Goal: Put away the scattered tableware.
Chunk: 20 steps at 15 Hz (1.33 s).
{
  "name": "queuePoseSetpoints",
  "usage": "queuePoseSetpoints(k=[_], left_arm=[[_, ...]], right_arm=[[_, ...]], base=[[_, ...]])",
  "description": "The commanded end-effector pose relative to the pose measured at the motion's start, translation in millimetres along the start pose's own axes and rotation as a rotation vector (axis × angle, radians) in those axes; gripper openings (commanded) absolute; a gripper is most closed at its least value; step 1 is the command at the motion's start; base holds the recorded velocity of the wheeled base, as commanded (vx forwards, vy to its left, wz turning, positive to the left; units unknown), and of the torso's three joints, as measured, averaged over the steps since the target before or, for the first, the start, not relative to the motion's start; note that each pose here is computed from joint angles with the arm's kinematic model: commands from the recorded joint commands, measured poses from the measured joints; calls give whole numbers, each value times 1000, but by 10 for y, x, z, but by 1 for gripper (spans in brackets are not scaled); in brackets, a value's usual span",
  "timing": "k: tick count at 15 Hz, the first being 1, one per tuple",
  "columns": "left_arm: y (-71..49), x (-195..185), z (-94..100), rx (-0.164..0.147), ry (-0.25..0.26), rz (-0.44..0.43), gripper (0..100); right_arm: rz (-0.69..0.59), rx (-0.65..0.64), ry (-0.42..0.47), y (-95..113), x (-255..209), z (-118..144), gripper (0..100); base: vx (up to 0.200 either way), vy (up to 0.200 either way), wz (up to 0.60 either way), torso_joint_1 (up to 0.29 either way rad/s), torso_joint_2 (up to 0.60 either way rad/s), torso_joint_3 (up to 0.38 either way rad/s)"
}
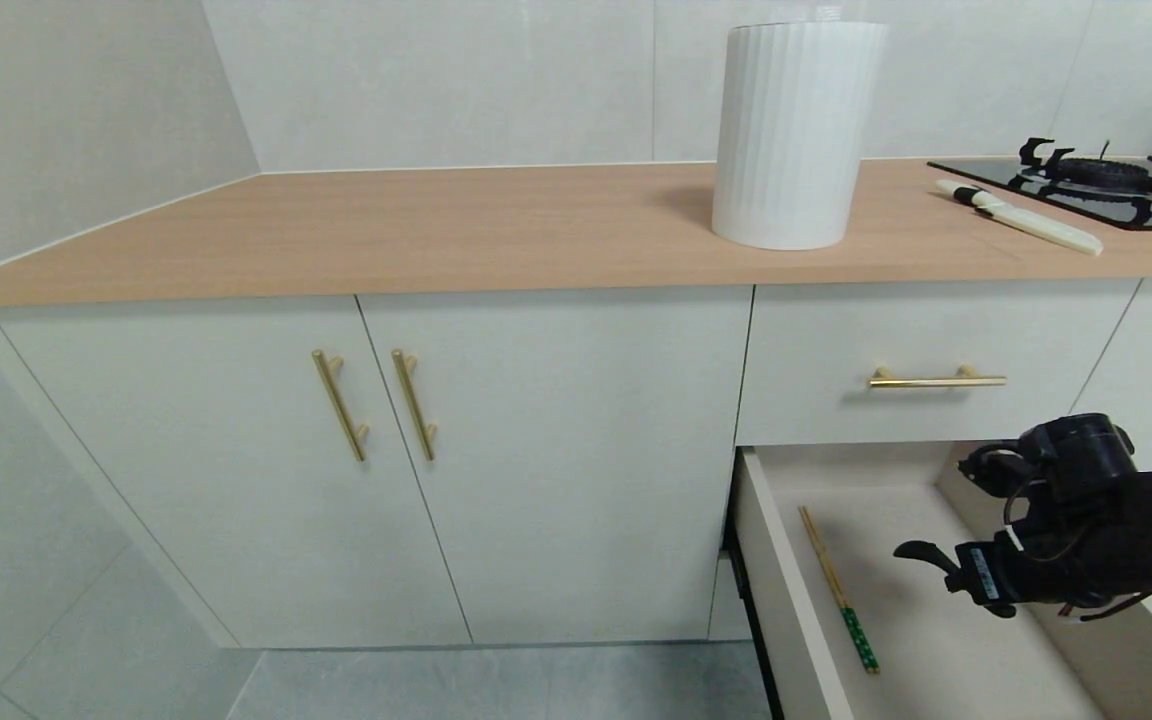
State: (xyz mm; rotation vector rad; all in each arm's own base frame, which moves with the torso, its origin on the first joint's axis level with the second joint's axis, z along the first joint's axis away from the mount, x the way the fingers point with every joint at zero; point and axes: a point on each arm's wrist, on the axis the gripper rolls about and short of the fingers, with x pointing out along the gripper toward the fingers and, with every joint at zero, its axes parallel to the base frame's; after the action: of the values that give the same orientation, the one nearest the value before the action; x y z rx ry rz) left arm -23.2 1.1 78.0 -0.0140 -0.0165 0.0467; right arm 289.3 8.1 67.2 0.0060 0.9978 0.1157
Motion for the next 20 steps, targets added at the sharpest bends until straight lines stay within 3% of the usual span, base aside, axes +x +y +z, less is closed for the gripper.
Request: queuePoseSetpoints(k=[1,6,14,20], left_arm=[[0,0,1,0,-1,1,100],[0,0,-1,0,1,1,100],[0,0,-1,0,1,1,100],[0,0,-1,1,1,1,100]], right_arm=[[1,1,20,-13,167,-24,0],[-3,41,-1,-65,776,-127,0],[-30,43,54,-87,1005,-258,0],[-34,43,33,-96,1039,-261,0]], base=[[0,0,0,0,0,0],[0,0,0,0,0,0],[0,0,0,0,0,0],[0,0,0,0,0,0]])
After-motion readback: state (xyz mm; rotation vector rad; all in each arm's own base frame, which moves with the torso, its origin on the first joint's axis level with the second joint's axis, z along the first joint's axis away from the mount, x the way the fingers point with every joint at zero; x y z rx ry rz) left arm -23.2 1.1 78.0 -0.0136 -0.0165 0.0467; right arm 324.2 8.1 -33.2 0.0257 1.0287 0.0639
